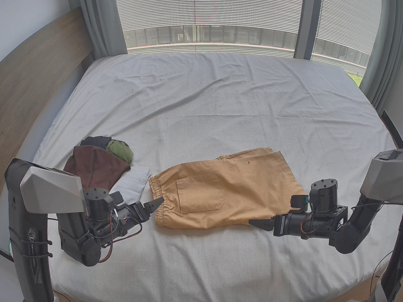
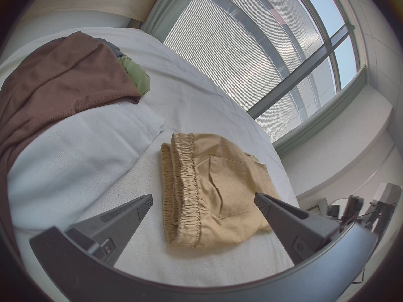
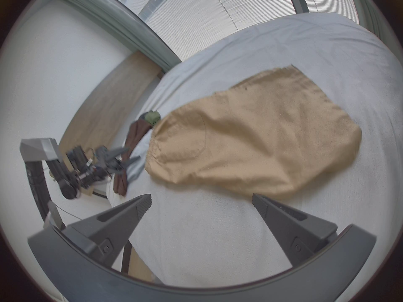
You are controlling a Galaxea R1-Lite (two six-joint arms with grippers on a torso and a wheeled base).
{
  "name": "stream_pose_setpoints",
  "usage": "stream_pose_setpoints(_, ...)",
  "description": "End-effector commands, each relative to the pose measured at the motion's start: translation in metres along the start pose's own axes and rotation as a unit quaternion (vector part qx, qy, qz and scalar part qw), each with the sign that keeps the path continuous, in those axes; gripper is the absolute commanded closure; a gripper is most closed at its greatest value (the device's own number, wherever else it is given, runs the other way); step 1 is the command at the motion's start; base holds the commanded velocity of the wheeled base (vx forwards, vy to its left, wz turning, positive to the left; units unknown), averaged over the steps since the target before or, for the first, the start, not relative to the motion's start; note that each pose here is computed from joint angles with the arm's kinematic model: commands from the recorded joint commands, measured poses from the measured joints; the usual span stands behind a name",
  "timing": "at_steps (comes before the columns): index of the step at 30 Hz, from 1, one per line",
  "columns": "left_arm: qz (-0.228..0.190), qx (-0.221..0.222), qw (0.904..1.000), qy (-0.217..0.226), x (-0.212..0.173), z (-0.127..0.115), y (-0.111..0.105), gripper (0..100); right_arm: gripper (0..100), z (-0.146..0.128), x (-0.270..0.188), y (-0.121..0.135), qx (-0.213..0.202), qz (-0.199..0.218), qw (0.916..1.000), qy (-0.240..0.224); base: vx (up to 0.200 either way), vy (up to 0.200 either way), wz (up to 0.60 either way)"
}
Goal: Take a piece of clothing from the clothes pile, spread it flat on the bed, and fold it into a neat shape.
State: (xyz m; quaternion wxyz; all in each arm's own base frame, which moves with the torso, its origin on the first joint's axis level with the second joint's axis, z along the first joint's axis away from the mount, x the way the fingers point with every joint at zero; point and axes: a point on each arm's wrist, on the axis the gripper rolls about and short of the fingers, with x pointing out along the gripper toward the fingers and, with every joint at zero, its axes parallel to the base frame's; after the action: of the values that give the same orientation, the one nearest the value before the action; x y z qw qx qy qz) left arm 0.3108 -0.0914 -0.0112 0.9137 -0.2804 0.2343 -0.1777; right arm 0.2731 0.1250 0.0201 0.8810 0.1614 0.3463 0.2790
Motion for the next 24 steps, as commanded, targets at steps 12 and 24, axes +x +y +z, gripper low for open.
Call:
stream_pose_setpoints(12,0.036,0.004,0.9990,0.027,0.049,-0.043,0.015,0,0,0.048,-0.011,0.006,0.021,0.052,0.9932,-0.102,0.000,0.000,0.00)
stream_pose_setpoints(24,0.026,0.004,0.9995,0.016,0.065,-0.034,0.011,0,0,0.050,-0.013,0.005,0.020,0.054,0.9922,-0.111,0.000,0.000,0.00)
